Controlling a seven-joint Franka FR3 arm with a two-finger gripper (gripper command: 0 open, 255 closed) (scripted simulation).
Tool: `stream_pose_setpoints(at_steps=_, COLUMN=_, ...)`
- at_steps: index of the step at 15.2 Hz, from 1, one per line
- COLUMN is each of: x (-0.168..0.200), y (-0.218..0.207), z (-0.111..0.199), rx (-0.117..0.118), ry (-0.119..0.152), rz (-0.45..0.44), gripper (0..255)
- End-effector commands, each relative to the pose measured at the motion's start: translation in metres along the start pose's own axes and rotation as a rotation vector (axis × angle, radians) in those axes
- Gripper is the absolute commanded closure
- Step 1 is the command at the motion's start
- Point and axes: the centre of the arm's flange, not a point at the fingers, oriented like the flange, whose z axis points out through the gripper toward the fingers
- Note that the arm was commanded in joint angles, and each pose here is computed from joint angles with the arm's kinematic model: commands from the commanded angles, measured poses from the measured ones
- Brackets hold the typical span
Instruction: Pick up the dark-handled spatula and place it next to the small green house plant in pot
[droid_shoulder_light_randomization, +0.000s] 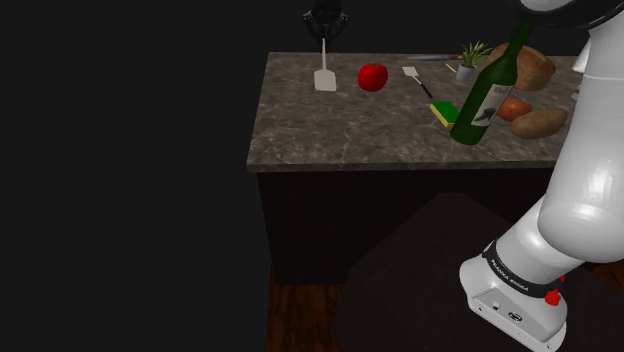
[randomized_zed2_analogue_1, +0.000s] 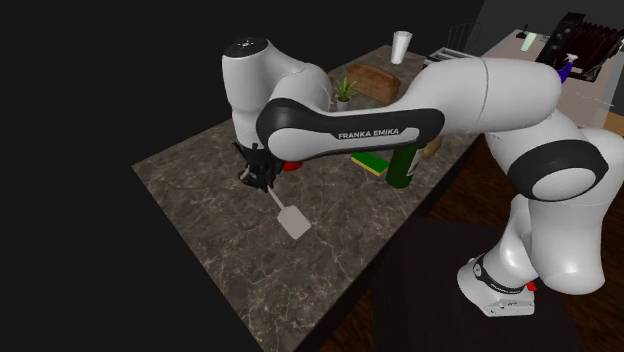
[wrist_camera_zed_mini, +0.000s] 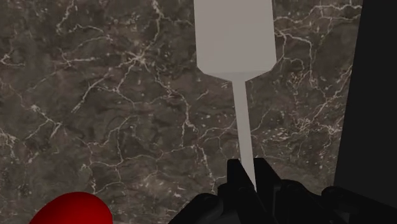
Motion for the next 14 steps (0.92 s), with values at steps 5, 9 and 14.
stream_pose_setpoints(at_steps=5, x=0.001, y=0.002, z=-0.031, rx=-0.001, ry=-0.001, rz=0.0, gripper=255)
stream_pose_setpoints(at_steps=9, x=0.004, y=0.054, z=-0.031, rx=-0.001, ry=-0.001, rz=0.0, gripper=255)
stream_pose_setpoints(at_steps=14, x=0.008, y=0.12, z=-0.031, rx=-0.001, ry=-0.001, rz=0.0, gripper=255)
